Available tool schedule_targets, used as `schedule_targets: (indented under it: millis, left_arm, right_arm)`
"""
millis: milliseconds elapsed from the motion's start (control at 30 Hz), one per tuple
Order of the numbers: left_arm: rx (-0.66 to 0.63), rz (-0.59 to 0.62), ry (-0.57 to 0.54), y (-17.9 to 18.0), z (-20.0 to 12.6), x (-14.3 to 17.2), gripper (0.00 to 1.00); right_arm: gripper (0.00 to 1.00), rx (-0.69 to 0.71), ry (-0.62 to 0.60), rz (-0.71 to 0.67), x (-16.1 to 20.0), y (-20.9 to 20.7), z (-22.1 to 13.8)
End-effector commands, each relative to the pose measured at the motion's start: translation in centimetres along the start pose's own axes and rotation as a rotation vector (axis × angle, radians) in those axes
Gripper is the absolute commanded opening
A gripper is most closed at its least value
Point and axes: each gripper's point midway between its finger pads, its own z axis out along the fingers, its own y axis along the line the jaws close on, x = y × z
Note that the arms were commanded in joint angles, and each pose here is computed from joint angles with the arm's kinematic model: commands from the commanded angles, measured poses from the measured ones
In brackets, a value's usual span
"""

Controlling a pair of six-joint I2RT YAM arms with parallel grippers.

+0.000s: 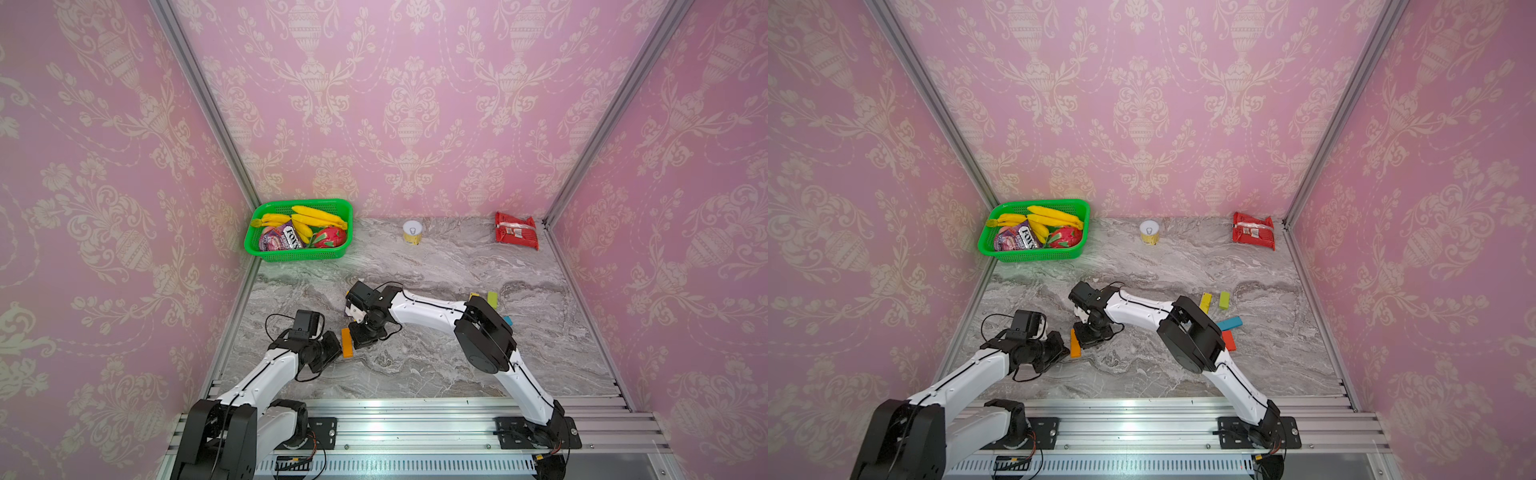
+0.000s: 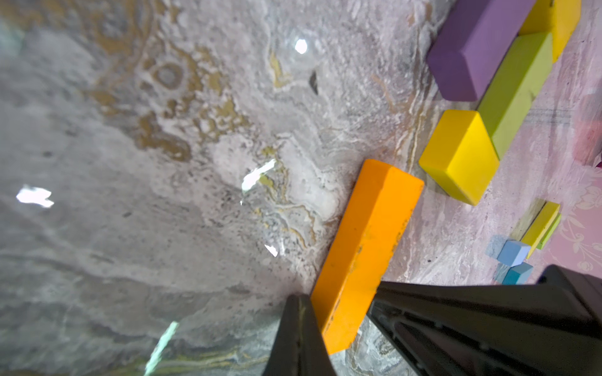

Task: Assemble the letter p with building blocks
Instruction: Assemble the building block at the center of the board.

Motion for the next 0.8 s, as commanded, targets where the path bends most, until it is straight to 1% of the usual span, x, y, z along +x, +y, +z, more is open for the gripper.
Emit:
schedule_targets:
  millis: [0,233,467,767]
  left_arm:
    - [-0.03,0.004,0.001,0.5,0.4,0.0,0.0]
    - [-0.039,-0.001,-0.001,0.2,0.8,-0.7,0.0]
    - [-0.063,0.0,-0.005,0.1,0.6,-1.2,0.0]
    - [-0.069,0.001,-0.004,0.3,0.1,-0.8,0.0]
  right_arm:
    - [0.09,0.004,0.025,0.002,-0.1,-0.1,0.9]
    - [0.09,0.014,0.023,0.022,-0.6,-0.7,0.8]
    - [0.09,0.035,0.018,0.034,-0.4,-1.3,0.3]
    - [0.1,0.037,0.007,0.028,0.1,-1.4,-0.7]
